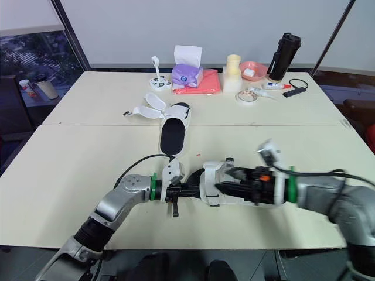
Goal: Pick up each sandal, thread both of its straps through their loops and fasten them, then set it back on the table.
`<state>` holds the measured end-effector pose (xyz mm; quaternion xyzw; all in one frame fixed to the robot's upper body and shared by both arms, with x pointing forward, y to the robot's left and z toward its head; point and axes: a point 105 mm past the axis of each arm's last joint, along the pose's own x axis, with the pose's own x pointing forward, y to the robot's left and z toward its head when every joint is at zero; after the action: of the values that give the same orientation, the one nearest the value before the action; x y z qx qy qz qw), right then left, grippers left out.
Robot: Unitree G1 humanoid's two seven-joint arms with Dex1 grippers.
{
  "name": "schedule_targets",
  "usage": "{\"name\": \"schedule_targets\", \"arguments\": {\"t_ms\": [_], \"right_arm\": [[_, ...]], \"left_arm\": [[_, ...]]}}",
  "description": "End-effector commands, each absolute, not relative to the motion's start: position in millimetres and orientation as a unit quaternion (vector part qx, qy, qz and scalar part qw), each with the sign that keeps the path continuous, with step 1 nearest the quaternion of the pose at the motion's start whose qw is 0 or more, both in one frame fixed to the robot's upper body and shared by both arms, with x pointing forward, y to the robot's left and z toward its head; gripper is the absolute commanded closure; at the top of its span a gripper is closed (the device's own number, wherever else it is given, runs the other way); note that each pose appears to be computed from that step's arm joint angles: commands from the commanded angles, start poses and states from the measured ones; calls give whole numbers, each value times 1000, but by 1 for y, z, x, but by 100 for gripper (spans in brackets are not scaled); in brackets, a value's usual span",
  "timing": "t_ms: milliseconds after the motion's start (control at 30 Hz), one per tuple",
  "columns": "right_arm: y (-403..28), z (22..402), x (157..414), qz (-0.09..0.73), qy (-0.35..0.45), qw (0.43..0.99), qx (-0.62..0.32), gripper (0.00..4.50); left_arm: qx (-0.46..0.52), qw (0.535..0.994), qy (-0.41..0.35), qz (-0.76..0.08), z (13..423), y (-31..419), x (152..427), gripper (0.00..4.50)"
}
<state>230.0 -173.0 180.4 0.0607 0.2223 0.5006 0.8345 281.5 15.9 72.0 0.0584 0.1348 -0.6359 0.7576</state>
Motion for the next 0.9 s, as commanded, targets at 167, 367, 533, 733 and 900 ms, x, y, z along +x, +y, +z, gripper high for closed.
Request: {"name": "schedule_targets", "arguments": {"t_ms": [167, 367, 533, 733, 900], "right_arm": [[-157, 137, 200, 526, 282, 802, 18, 62], [-144, 117, 202, 516, 271, 812, 13, 62], [-134, 111, 203, 516, 264, 815, 9, 62], [-136, 106, 211, 490, 257, 832, 13, 62], [-139, 105, 217, 474, 252, 844, 15, 62]], "left_arm": [[62, 716, 262, -644, 18, 27, 258, 450], [60, 710, 262, -651, 20, 25, 255, 450], [61, 711, 263, -649, 20, 25, 255, 450], [57, 715, 263, -646, 20, 25, 256, 450], [54, 717, 262, -644, 20, 25, 257, 450]]}}
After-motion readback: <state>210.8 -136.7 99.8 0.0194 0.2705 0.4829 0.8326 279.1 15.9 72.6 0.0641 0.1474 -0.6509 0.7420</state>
